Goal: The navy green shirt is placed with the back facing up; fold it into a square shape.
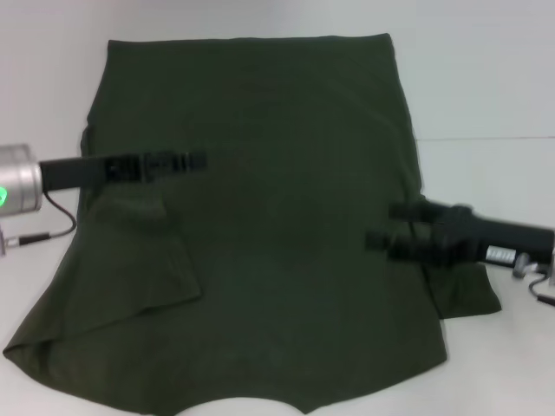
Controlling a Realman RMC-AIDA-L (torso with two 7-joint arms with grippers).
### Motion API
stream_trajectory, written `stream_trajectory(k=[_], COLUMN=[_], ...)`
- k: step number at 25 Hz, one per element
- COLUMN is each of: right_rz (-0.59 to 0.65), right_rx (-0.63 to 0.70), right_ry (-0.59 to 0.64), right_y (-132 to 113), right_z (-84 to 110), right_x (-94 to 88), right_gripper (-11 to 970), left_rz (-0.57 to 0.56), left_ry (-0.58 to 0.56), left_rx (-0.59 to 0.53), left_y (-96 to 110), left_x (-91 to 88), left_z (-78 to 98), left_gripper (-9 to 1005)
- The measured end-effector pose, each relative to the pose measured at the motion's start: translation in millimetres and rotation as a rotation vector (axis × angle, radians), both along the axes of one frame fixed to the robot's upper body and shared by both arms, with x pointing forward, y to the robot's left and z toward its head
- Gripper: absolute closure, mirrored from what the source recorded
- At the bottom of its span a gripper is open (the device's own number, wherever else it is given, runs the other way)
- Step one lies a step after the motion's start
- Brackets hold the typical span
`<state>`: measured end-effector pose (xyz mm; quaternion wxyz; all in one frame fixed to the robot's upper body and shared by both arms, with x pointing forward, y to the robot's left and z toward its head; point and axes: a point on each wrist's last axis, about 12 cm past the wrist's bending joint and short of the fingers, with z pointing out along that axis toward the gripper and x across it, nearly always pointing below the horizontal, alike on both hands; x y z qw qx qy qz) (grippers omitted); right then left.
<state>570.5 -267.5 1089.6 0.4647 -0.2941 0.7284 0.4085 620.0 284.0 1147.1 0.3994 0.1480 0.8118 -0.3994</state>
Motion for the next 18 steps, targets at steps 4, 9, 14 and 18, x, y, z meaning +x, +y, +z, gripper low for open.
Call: stream_trajectory(k=[4,9,14,18], right_rz=[-0.085,-0.189,-0.315,-0.373], right_rx=[0.077,0.133,0.088,-0.003], right_ry=[0.137,0.416,0.675,0.781], right_y=[-16,-45,-74,-85], right_z=[15.0,37.7,46.0,43.8], right_x=[13.0,29.4,34.6,32.7], right_gripper=[30,30,30,30], left_rz=[-0.141,-0.299,-0.301,-0.293], left_ry=[-0.196,-0.432,-0.478,-0.493], left_rx=[-0.041,-0.048,-0.059,-0.055], left_y=[-1,-6,-6,-7], left_x=[-32.3,-80.6,-102.1,-109.6], left_z=[-21.1,-47.3,-63.2,-69.2], left_gripper=[287,100,35,34])
